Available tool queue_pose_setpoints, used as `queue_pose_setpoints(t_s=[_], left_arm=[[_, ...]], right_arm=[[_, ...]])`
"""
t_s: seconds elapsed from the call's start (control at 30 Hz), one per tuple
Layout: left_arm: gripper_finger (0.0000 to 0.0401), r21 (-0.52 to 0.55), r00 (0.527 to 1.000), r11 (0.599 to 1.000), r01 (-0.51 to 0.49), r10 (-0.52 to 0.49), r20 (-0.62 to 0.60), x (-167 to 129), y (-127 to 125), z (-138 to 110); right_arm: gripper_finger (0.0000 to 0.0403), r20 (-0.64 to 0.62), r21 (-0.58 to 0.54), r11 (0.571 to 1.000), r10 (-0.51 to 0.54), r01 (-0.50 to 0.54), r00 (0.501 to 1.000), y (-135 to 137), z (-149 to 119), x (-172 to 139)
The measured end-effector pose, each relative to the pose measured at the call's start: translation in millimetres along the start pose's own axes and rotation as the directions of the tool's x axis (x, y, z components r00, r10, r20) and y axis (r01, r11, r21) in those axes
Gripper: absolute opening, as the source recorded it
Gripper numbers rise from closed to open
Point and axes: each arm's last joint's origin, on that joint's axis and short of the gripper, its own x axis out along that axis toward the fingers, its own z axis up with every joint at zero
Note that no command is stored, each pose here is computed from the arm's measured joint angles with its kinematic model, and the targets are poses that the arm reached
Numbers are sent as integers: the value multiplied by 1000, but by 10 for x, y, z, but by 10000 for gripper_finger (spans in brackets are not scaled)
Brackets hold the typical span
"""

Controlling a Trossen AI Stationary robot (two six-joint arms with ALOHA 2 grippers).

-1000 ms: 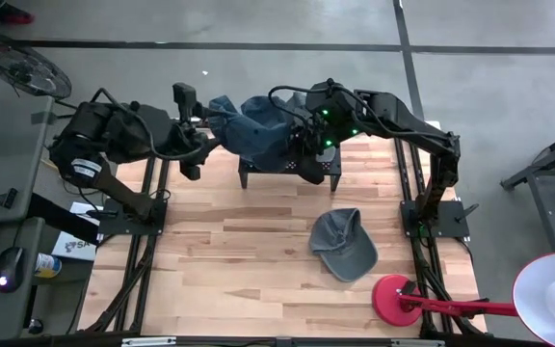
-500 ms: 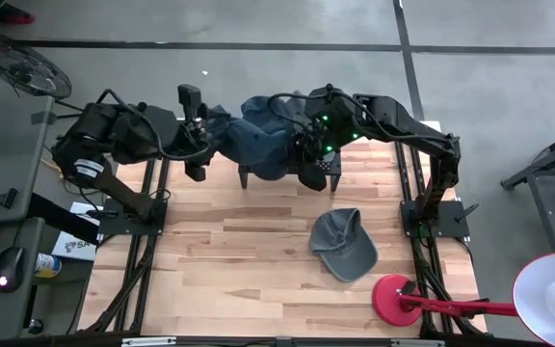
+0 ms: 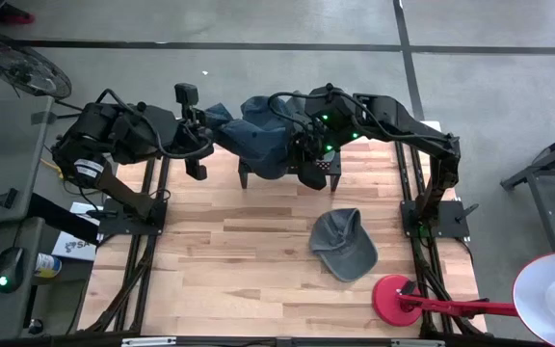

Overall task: Pick & Place hat
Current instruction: Stack the blue cap on the blue cap on the shelf

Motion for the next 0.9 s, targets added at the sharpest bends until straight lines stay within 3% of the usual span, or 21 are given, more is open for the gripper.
queue_pose_setpoints(t_s=[0.13, 0.33, 0.63, 0.9], left_arm=[[22, -11, 1000, 1000, 0, 0, 0, 0, 0, 0], [22, -41, 1000, 999, 2, -2, -4, 0, -3, -4], [22, -62, 999, 998, -15, 13, -29, 0, -5, -22], [22, -43, 996, 997, -68, 65, -68, 5, 16, -39]], right_arm=[[5, 0, 2, 1000, -1, 1, 1000, 0, 0, 0], [11, 3, 18, 999, -45, 45, 999, -13, 1, 0], [98, 9, 36, 993, -115, 114, 993, -33, 4, -3], [120, -39, 96, 961, -258, 260, 965, -57, -60, -91]])
